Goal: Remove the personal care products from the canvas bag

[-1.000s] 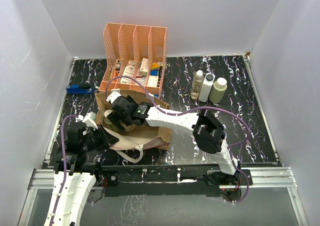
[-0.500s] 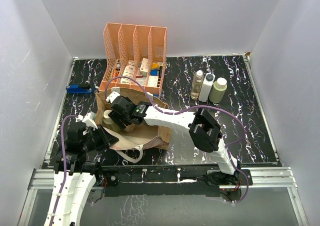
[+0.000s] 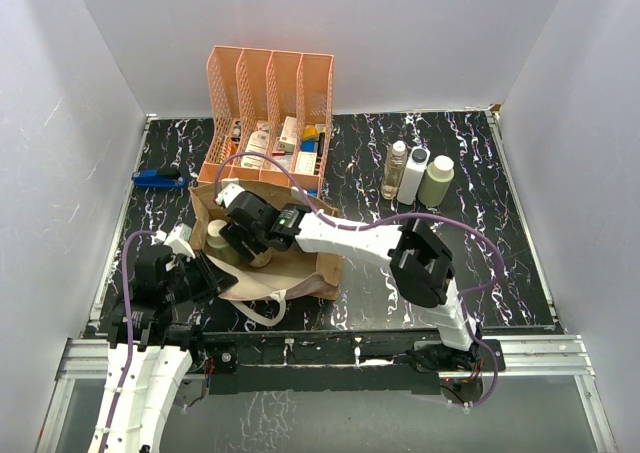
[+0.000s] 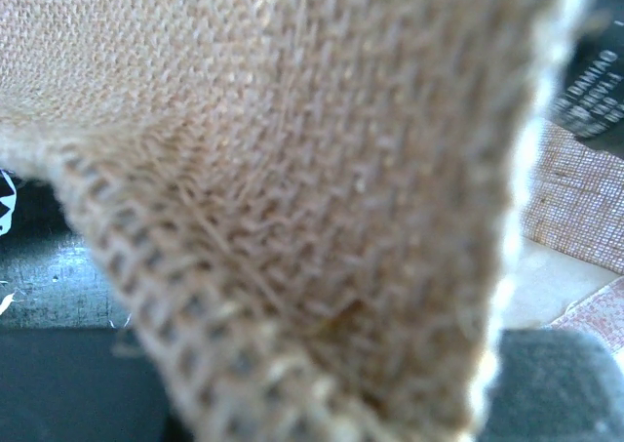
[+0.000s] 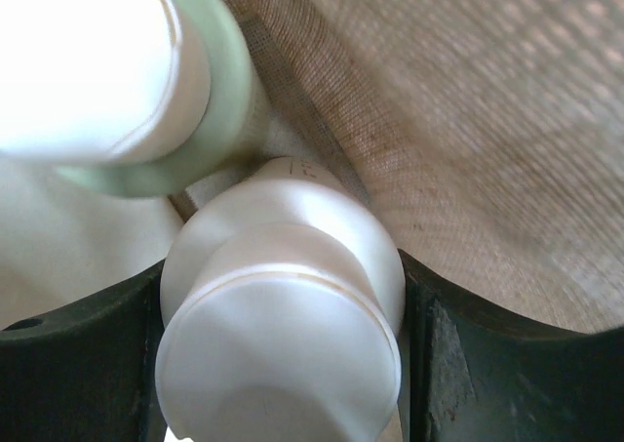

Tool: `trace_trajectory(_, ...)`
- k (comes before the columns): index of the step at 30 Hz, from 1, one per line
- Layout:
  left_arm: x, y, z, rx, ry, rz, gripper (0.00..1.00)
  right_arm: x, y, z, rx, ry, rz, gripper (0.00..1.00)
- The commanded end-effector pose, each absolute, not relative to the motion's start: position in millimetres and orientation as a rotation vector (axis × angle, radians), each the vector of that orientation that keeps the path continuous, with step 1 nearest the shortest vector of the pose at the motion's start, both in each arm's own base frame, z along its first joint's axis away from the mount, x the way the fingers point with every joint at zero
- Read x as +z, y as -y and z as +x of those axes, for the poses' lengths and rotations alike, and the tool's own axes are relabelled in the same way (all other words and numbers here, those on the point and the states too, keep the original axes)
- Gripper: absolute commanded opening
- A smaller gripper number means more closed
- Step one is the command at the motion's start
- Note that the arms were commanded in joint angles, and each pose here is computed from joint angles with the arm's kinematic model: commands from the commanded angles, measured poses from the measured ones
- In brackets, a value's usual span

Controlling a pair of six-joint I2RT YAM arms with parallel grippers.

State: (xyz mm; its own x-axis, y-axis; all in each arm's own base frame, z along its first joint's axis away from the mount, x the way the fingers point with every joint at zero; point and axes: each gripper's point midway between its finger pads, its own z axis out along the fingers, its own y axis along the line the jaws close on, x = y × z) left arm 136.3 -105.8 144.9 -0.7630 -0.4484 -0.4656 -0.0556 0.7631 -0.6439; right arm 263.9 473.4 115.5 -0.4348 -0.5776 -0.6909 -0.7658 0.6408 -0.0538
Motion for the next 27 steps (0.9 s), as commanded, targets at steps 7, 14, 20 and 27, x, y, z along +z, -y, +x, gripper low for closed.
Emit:
trace_trajectory(7, 143.0, 104.6, 133.6, -0.820, -2.341, -0.373, 0.01, 259.9, -472.7, 267.7, 0.709, -1.914, -0.781, 0.25)
trace_trajectory(14, 142.7, 104.7, 133.6, -0.821, -2.343, -0.376, 0.02, 307.2, -445.6, 265.9, 0.969, -1.834, -0.669, 0.23)
trace_trajectory(20, 143.3, 104.9, 133.7, -0.822, -2.339, -0.370, 0.01, 337.7, -419.5, 266.7, 1.117, -1.789, -0.606, 0.18)
trace_trajectory(27, 143.8, 104.6, 133.5, -0.821, -2.335, -0.371, 0.02, 373.8, -382.3, 260.7, 1.350, -1.706, -0.515, 0.15)
